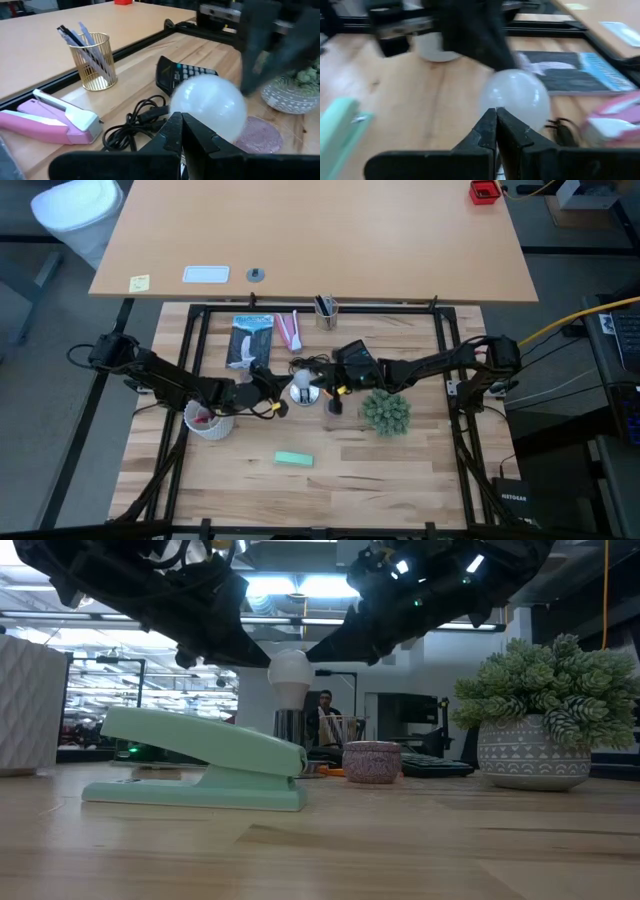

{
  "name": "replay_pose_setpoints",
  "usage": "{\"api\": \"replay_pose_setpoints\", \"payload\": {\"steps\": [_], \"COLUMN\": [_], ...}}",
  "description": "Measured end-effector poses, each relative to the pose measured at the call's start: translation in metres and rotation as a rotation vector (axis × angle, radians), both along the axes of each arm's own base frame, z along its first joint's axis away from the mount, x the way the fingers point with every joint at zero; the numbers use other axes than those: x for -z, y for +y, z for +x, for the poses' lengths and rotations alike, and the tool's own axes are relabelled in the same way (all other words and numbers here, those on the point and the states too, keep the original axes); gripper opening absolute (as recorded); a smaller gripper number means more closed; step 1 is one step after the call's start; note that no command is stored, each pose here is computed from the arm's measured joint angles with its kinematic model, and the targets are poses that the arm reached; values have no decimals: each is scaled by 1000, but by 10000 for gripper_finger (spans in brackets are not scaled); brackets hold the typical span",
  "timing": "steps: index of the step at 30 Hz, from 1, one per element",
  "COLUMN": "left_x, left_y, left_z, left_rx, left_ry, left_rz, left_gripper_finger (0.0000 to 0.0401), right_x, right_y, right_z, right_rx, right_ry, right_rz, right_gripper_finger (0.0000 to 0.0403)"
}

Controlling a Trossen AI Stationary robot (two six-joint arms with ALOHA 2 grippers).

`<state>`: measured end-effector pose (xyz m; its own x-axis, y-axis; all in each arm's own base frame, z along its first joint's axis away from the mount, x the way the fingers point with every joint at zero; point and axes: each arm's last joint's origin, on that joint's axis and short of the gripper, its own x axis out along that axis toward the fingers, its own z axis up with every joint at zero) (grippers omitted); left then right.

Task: Screw lightbulb
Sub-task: Insert the lightbulb on the lamp

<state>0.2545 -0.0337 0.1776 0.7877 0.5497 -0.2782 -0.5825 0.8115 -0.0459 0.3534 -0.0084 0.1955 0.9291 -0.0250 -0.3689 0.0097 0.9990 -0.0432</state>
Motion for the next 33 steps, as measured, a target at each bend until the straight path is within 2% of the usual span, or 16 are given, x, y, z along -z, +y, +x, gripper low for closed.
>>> {"api": "replay_pose_setpoints", "payload": {"steps": [12,21,28,33], "left_x": [0,-19,-23,-21], "left_y": [8,4,-8,-15], "left_z": [1,-5,-9,-8], "left_rx": [-28,-44,37,135], "left_ry": [4,-46,-55,-47], "left_rz": [5,78,68,45], "left_gripper_finger": [0,0,0,0], "right_x": [-2,-26,-30,-26], "right_y": [0,-1,-6,-6], "right_z": [1,-8,-11,-12], "right_rx": [-8,19,138,156], "right_ry": [-27,-86,-76,-37], "right_rz": [-1,-26,-139,-156], "right_gripper_finger": [12,12,12,12]}}
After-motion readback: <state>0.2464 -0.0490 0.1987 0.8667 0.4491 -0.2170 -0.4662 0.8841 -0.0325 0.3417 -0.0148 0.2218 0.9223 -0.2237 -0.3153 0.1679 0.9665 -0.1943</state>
